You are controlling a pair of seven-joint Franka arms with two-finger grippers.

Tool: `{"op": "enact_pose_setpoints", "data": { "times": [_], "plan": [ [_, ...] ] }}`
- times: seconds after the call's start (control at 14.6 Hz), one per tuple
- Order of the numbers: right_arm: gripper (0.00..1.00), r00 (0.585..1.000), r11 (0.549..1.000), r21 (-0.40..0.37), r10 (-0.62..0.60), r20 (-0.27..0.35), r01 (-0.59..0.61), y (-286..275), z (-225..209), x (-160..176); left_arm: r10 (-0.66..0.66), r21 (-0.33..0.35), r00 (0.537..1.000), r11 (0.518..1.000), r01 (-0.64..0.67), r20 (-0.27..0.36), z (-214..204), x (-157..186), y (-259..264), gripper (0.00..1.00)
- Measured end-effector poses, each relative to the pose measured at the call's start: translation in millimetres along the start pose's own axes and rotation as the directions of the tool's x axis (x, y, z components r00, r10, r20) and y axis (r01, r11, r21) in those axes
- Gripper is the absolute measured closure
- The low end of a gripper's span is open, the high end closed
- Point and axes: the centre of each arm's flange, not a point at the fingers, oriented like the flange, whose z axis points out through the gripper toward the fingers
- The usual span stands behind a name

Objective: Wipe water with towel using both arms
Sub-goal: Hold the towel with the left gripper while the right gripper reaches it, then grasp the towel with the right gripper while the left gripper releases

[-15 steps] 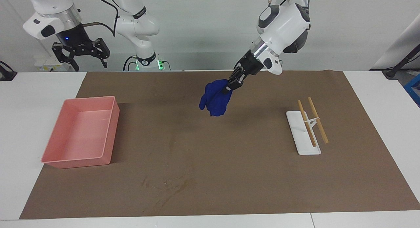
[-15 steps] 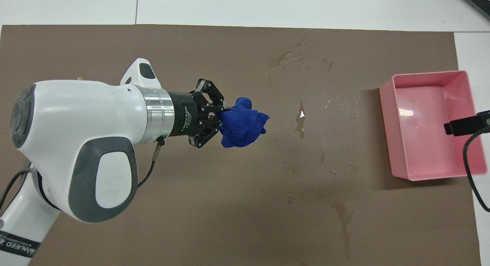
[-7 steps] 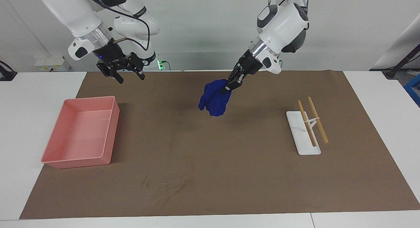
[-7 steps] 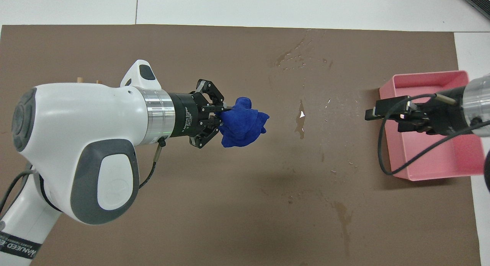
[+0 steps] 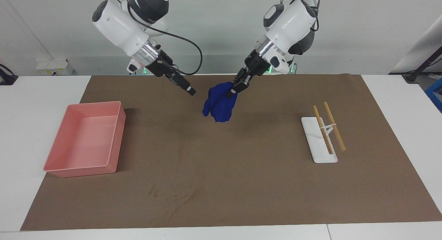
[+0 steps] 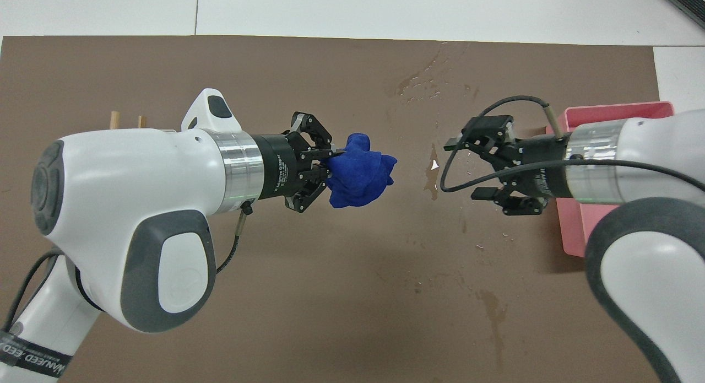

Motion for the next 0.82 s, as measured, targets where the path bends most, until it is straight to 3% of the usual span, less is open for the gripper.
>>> {"op": "enact_pose_setpoints", "data": {
  "times": [0.14, 0.27, 0.48, 0.62, 0.69, 0.82],
  "plan": [
    [0.00, 0.989, 0.987, 0.069, 0.142, 0.028, -0.143, 2, 12, 4, -0.005, -0.006, 1.000, 1.000, 0.005, 0.009, 6, -13, -5, 0.86],
    [0.00, 0.977, 0.973, 0.090, 0.211, 0.033, -0.213, 6, 20, 11, -0.006, 0.006, 1.000, 1.000, 0.006, 0.018, 12, -25, -10, 0.86],
    [0.00, 0.972, 0.970, 0.057, 0.234, 0.030, -0.235, 15, 46, 13, -0.011, 0.004, 1.000, 1.000, 0.010, 0.027, 16, -38, -15, 0.86],
    [0.00, 0.973, 0.972, 0.047, 0.231, 0.020, -0.232, 18, 65, 14, -0.022, -0.057, 0.999, 0.998, 0.023, 0.024, 13, -37, -10, 0.86],
    [0.07, 0.974, 0.973, 0.053, 0.226, 0.013, -0.226, 17, 72, 13, -0.031, -0.084, 0.999, 0.996, 0.033, 0.023, 12, -36, -9, 0.86],
    [0.29, 0.977, 0.975, 0.057, 0.213, 0.008, -0.213, 17, 79, 8, -0.038, -0.092, 0.999, 0.995, 0.039, 0.016, 17, -33, -13, 0.86]
  ]
}}
